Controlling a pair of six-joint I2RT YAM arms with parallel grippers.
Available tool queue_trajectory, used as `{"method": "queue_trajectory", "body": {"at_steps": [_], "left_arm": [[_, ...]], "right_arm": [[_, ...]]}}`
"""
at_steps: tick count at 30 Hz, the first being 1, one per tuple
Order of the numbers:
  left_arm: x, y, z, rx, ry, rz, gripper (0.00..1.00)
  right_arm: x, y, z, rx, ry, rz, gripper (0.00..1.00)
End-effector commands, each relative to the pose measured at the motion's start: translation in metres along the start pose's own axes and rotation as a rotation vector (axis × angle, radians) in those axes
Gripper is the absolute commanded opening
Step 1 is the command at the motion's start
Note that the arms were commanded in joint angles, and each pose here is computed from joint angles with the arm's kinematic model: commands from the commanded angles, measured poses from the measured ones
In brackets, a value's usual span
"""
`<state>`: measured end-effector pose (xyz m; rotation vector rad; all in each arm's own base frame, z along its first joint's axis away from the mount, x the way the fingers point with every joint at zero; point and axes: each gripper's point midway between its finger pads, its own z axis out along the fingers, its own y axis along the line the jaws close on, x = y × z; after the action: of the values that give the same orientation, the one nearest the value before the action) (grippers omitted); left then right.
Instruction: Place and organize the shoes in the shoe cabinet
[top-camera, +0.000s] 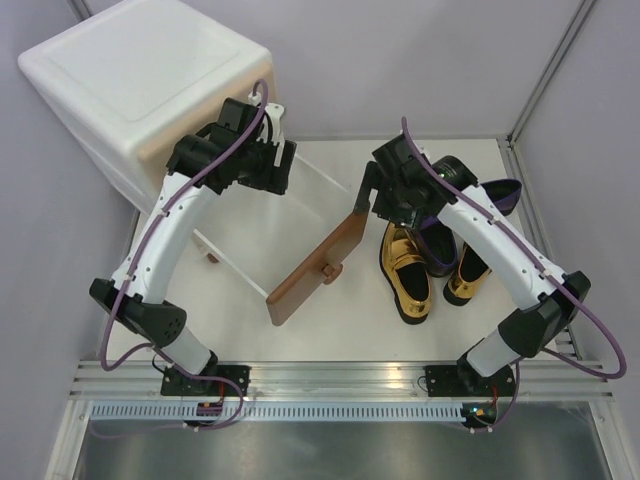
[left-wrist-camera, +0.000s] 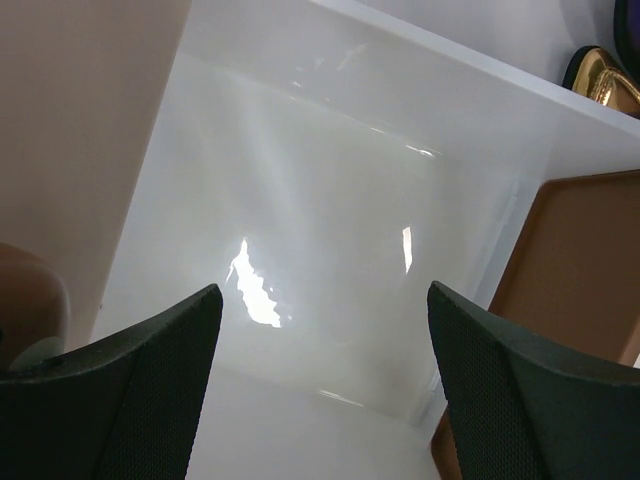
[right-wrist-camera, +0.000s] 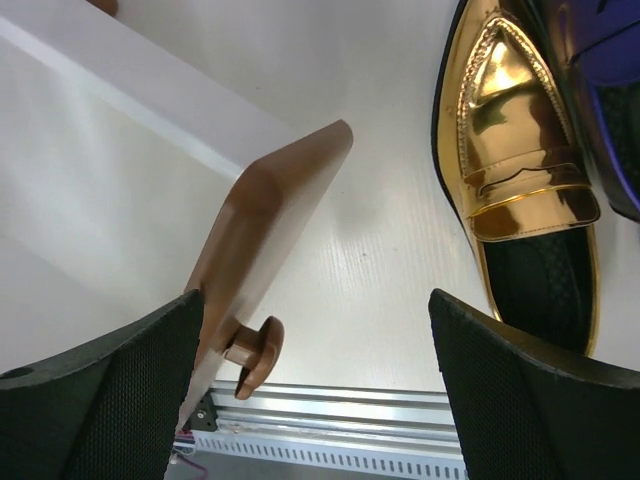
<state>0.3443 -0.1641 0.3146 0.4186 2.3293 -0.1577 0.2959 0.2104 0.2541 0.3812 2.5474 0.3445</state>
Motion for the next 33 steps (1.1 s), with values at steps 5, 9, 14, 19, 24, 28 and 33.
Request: {"method": "queue_trajectory", "body": {"at_steps": [5,9,14,19,24,28,33], "left_arm": [[-0.024,0.026,0.010,-0.083,-0.048,-0.061,0.87],[-0.028,0.025,0.011,-0.077,-0.057,-0.064,0.87],[-0.032,0.025,0.014,-0.084,-0.063,-0.074,0.87],[-0.036,0.029,0.015,-0.113,-0.072,-0.083,0.87],[-0.034,0.037,0.019,-0.152,-0.063,-0.094,0.87],[-0.034,0.043,0.019,-0.190,-0.063,-0.114,0.87],[-0.034,0.048,0.021,-0.220,-0.062,-0.128,0.87]], "right_arm": [[-0.008,0.040,0.002,-0.066,-0.022,0.071,0.97],[-0.005,0.048,0.009,-0.070,-0.018,0.067,0.97],[0.001,0.043,0.018,-0.031,-0.003,0.075,0.96],[0.008,0.024,0.015,0.033,0.008,0.082,0.80],[0.014,0.008,0.005,0.079,0.017,0.080,0.56],[0.018,-0.001,0.000,0.097,0.017,0.085,0.36],[0.022,-0.009,-0.004,0.114,0.023,0.093,0.31]]}}
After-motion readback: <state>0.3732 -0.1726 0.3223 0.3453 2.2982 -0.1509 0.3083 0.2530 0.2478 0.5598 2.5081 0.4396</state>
